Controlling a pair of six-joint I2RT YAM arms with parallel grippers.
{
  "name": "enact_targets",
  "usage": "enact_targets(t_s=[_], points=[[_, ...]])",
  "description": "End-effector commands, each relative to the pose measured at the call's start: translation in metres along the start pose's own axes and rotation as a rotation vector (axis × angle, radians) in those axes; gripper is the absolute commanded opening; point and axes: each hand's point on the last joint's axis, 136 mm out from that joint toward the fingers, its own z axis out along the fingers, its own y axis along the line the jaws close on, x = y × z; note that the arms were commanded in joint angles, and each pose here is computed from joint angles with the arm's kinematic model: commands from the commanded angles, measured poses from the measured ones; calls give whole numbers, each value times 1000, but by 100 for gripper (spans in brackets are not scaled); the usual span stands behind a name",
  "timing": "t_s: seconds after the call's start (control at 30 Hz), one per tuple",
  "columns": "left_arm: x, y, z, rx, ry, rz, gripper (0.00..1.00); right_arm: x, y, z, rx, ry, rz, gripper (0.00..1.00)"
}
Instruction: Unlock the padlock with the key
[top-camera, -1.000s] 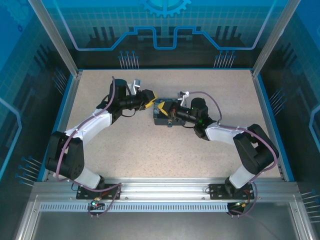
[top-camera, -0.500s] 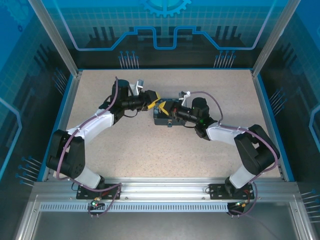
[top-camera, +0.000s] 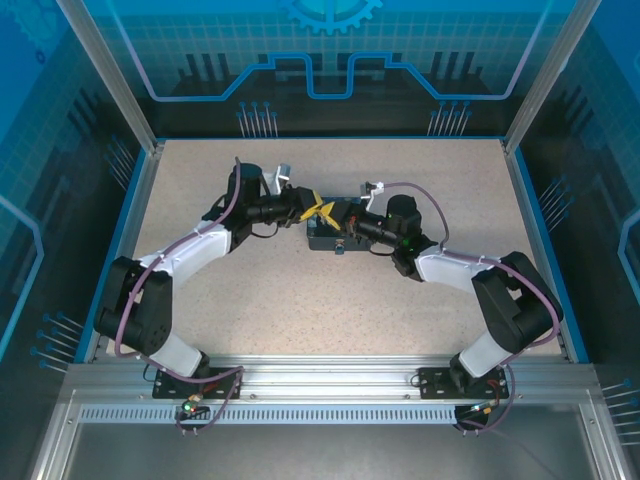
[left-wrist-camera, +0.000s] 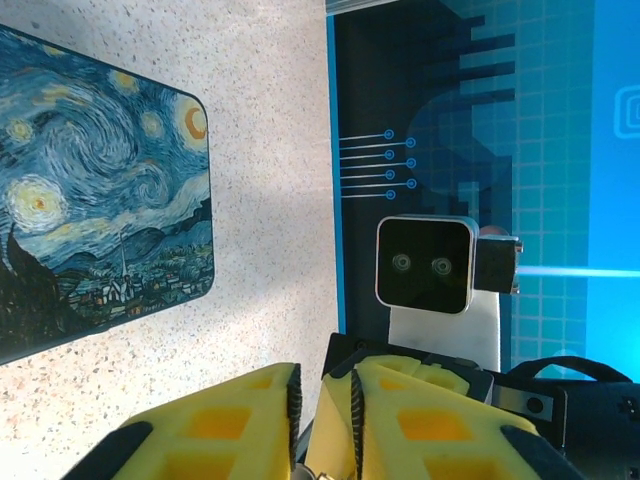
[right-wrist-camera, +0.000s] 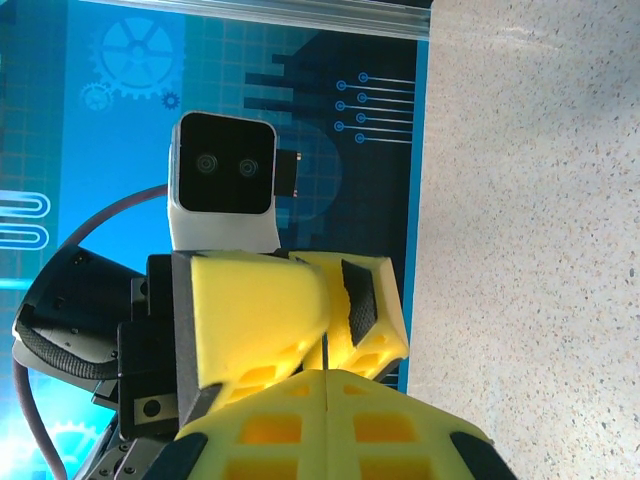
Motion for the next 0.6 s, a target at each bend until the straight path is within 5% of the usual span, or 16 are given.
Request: enact_targets(t_s=[0.0, 0.37, 0.5, 0.57], points=[[10, 2, 5, 23, 35, -10, 18, -5, 0, -2, 0, -14, -15, 0], [9, 4, 7, 26, 25, -22, 0, -6, -3, -7, 9, -26, -10, 0], [4, 5, 4, 21, -25, -38, 0, -10, -9, -20, 32, -65, -9, 54], [0, 5, 2, 25, -56, -51, 0, -11, -11, -26, 45, -82, -14, 66]])
